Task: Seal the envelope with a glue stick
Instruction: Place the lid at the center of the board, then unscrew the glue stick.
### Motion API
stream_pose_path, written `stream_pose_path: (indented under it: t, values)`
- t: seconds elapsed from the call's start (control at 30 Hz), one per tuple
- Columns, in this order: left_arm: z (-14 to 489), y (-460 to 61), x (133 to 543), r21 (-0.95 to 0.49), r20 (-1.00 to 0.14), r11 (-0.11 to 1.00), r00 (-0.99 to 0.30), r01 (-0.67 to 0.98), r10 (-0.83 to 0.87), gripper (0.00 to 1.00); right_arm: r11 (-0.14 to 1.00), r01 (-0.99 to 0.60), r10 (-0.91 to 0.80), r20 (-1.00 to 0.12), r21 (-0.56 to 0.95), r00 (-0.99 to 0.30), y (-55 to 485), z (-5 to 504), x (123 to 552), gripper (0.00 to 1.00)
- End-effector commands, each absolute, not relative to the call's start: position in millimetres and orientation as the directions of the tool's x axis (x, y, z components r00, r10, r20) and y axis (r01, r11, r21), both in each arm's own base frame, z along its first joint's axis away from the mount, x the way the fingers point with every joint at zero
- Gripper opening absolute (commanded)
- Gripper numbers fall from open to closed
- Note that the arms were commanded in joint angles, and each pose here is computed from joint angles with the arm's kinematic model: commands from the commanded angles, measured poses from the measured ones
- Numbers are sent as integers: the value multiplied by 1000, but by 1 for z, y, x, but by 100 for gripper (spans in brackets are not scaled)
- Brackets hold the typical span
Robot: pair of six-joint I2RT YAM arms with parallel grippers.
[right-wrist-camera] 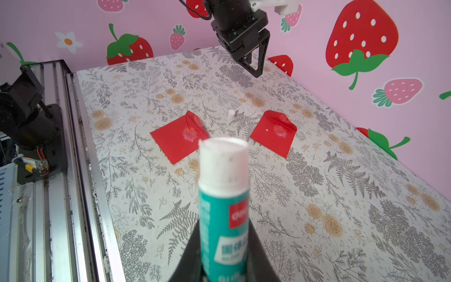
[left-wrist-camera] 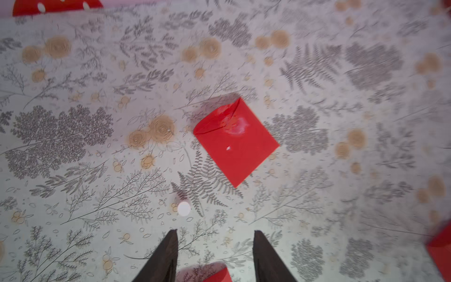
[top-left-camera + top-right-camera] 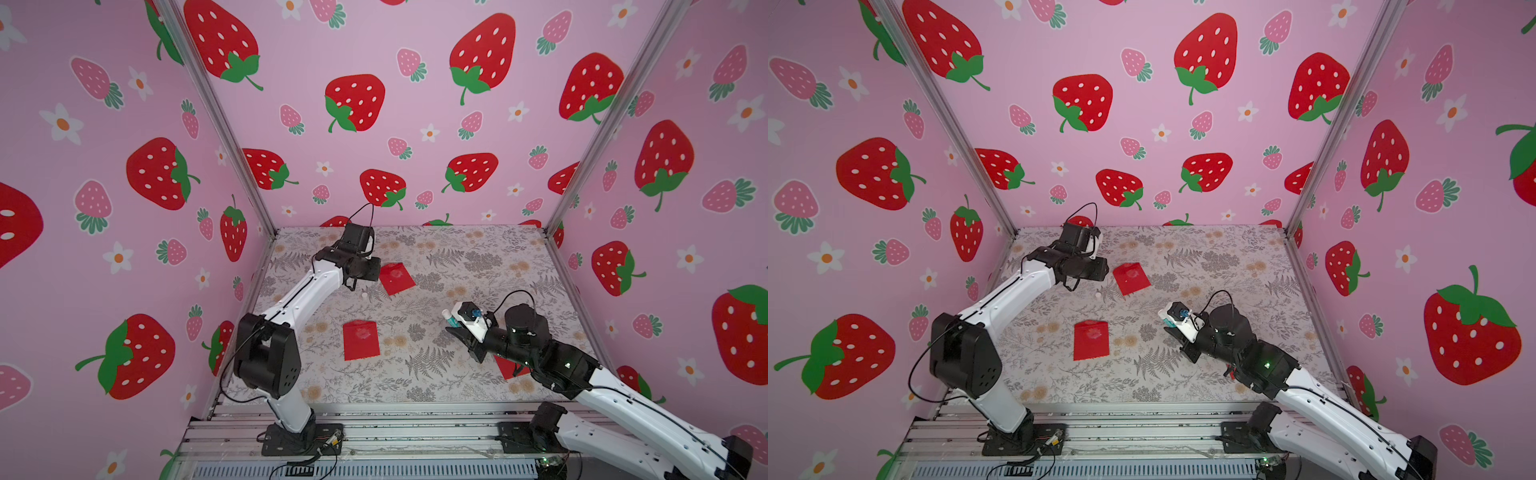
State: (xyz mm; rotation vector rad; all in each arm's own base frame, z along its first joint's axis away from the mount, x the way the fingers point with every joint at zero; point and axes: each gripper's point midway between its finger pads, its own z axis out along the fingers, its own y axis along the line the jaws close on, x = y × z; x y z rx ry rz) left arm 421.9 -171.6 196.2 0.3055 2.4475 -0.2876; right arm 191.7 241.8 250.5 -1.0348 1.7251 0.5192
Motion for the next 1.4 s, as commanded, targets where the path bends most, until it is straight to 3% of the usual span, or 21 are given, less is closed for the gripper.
stream_pose_path:
  t: [0.0, 0.17, 0.37, 0.53, 0.83, 1.13, 1.37]
  values:
    - [241, -203, 402, -224, -723, 882, -677, 414, 135, 48, 578, -810, -269, -960, -95, -80, 240, 294, 193, 0]
    - [309, -237, 357, -285, -859, 724, -503, 629, 99, 48, 590, -804, -164, -986, -71, -33, 238, 327, 190, 0]
    - [363, -270, 290, -201, -956, 492, -279, 847, 90, 48, 571, -819, -104, -995, -64, 5, 238, 353, 184, 0]
    - [391, -284, 240, -138, -985, 301, -164, 944, 61, 46, 550, -833, -74, -997, -58, 21, 241, 367, 180, 0]
    - [421, -291, 170, -16, -1000, 52, -17, 999, 14, 46, 446, -894, -8, -999, -52, 54, 250, 388, 160, 0]
    - [424, -305, 152, 26, -999, -27, 27, 999, 23, 46, 310, -950, 59, -996, -40, 61, 264, 409, 140, 0]
    - [433, -316, 145, 52, -999, -60, 52, 997, -5, 46, 267, -963, 63, -997, -33, 51, 268, 411, 135, 0]
